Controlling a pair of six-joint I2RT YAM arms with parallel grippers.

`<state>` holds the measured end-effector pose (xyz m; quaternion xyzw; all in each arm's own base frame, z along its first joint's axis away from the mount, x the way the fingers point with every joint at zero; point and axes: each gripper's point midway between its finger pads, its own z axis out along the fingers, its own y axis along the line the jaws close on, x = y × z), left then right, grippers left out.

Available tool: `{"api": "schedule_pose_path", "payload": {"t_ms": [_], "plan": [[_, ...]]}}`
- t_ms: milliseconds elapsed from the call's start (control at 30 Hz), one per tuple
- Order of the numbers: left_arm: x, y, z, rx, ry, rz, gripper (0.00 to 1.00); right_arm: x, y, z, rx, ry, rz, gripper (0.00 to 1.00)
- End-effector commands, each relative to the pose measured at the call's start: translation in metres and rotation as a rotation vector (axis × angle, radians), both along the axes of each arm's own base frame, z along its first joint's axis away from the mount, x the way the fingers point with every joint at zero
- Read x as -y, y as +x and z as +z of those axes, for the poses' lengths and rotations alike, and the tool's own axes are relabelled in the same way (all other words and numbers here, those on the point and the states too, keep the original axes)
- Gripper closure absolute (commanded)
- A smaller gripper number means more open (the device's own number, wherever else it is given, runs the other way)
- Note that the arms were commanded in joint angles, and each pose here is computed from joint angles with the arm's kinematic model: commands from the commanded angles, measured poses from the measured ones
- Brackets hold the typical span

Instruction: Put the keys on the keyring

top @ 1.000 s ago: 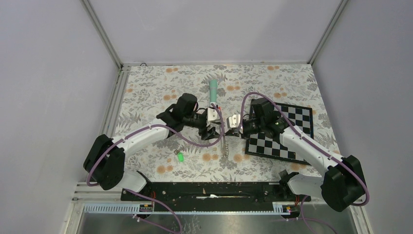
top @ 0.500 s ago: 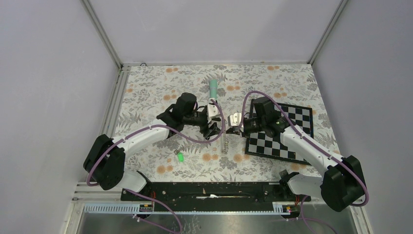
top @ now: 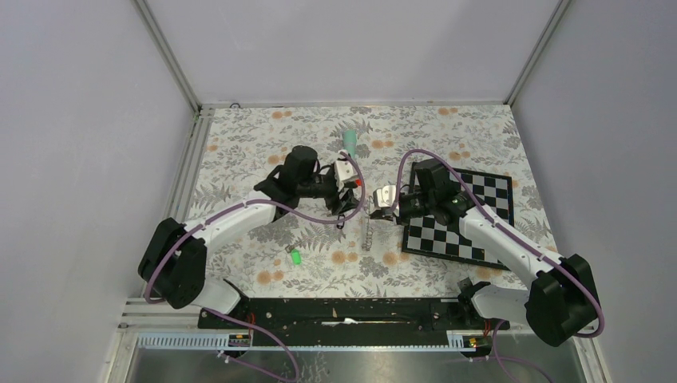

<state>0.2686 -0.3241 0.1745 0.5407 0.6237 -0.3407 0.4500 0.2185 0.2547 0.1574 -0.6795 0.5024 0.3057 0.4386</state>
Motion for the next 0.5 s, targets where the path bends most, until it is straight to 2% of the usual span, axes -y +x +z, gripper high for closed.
{"api": "schedule_pose_path", "payload": {"t_ms": [0, 233, 467], "plan": [[0.0040, 0.0289, 0.0389, 0.097, -0.082, 0.051, 0.40, -0.0056, -0.0067, 0.0061, 0.001, 0.035, 0.050, 1.00], [0.0094, 0.0258, 0.0345, 0.060, -0.089, 0.020, 0.39, -0.0059, -0.0060, 0.0068, 0.000, 0.035, 0.047, 1.00], [-0.0005, 0.0219, 0.0327, 0.092, -0.055, -0.002, 0.35, -0.0063, -0.0068, 0.0083, -0.042, 0.051, 0.044, 1.00]]}}
